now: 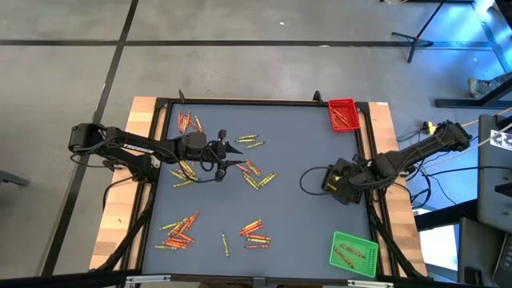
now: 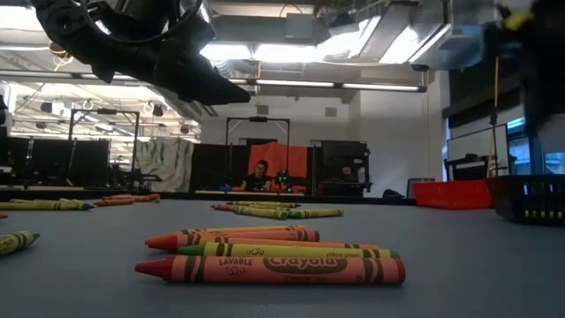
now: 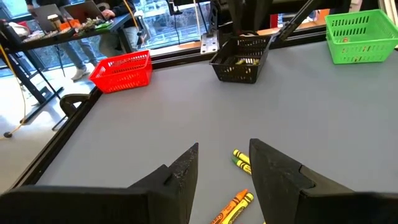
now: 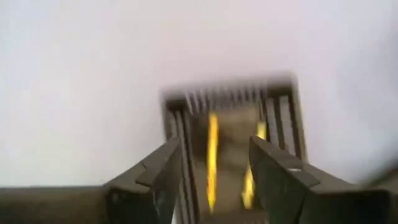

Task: Sort crayons
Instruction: Put the green crayon into the black basket

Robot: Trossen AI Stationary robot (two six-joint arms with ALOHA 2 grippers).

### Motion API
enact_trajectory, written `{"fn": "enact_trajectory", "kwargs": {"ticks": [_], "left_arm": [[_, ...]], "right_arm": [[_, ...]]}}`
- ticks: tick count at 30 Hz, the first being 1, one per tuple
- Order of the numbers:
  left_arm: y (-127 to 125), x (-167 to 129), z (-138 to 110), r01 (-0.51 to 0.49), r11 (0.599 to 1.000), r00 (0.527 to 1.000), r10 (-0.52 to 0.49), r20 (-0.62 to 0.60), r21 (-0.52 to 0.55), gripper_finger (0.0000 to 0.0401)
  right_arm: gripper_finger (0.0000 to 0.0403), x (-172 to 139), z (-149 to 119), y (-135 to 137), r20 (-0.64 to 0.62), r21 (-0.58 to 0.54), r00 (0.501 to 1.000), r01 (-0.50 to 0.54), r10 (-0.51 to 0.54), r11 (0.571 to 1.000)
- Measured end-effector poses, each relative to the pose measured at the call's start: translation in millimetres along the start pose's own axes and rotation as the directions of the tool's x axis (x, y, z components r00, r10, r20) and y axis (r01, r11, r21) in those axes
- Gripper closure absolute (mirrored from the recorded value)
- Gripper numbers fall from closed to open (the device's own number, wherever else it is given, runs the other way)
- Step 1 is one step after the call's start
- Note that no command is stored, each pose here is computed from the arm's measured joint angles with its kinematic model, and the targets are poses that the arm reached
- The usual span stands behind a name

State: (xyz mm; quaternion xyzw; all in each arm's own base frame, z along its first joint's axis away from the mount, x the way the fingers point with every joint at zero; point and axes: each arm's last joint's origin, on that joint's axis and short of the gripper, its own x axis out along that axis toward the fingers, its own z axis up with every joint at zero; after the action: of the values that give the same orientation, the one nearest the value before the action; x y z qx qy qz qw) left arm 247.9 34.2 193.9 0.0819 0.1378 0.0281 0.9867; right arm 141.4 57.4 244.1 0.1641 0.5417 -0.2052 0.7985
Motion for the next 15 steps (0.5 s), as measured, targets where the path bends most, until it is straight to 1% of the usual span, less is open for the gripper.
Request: {"fn": "enact_trajectory", "kwargs": {"ticks": [3,5,7,9,11,13,15], "left_arm": [[0.0,0.0,0.0,0.000,1.000,1.000,0.000,0.000,0.000,0.0274],[0.1,0.0,0.0,-0.002,1.000,1.000,0.002,-0.001,0.000,0.0274],[0.7,0.0,-0.1,-0.025,1.000,1.000,0.025,-0.005,0.000,0.0274],[1.1,-0.1,-0.2,-0.039,0.999,0.999,0.039,-0.006,-0.001,0.0274],[1.3,-0.1,0.2,-0.043,0.999,0.999,0.043,-0.002,0.000,0.0274],[1.2,-0.1,0.3,-0.042,0.999,0.999,0.042,-0.001,0.000,0.0274],[1.2,-0.1,0.4,-0.042,0.999,0.999,0.042,-0.001,0.000,0.0274]], "right_arm": [[0.0215,-9.2,13.8,8.1,0.182,-0.057,0.983,-0.014,0.025,0.998],[0.0215,-10.7,20.8,12.4,0.296,-0.100,0.955,0.008,0.022,0.995],[0.0215,-8.3,28.8,15.4,0.376,-0.124,0.927,0.046,0.004,0.991],[0.0214,-3.1,36.5,16.3,0.406,-0.143,0.914,0.077,-0.013,0.987],[0.0214,4.6,46.4,15.7,0.410,-0.154,0.911,0.111,-0.038,0.982],[0.0214,13.4,56.4,14.9,0.394,-0.177,0.918,0.126,-0.047,0.976],[0.0214,24.1,67.4,14.1,0.364,-0.209,0.931,0.112,-0.029,0.972]]}}
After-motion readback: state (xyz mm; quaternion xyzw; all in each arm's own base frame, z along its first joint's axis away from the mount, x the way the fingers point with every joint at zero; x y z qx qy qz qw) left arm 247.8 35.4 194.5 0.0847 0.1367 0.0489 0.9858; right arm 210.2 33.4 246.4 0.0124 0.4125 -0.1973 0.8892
